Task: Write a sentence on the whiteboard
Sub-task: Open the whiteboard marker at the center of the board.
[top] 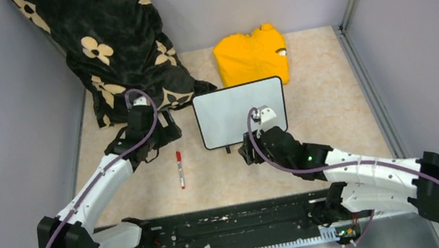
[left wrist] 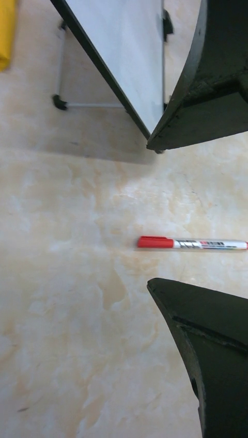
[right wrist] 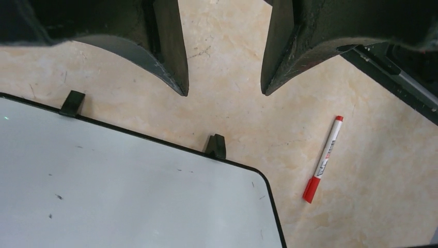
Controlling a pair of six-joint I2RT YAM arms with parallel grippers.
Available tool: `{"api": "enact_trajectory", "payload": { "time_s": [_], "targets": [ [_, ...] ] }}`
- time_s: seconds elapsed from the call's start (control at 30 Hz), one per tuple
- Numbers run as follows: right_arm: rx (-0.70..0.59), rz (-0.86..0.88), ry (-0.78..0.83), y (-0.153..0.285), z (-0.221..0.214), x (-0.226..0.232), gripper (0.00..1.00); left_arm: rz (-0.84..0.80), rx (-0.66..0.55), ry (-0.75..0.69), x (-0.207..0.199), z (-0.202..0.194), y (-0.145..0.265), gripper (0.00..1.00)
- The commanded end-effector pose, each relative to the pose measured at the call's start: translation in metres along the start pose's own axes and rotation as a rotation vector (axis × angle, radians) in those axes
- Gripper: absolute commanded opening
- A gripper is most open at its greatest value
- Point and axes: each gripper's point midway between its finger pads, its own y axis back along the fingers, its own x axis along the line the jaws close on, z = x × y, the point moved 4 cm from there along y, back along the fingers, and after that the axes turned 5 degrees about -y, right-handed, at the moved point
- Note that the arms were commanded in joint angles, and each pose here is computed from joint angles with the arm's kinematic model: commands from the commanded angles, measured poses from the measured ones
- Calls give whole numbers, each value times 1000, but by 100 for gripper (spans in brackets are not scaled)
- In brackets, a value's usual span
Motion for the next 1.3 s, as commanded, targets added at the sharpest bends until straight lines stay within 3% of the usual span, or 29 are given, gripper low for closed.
{"api": "enact_trajectory", "payload": {
  "time_s": [0.0, 0.1, 0.37, 0.77, 1.27],
  "targets": [
    [-17, -15, -34, 16, -6, -11, 53, -26, 201, -92, 7, -42, -4, 99],
    [-18, -1, -49, 25, -9, -14, 52, 2, 318, -98, 11, -59, -5, 96],
    [-58, 12, -79, 35, -6, -18, 51, 24, 450, -104, 19, -94, -22, 87],
    [-51, 18, -65, 40, -2, -16, 50, 67, 552, -151, 23, -112, -50, 53],
    [-60, 4, -63, 44, -1, -20, 49, 224, 659, -252, 40, -147, -52, 44]
  ]
}}
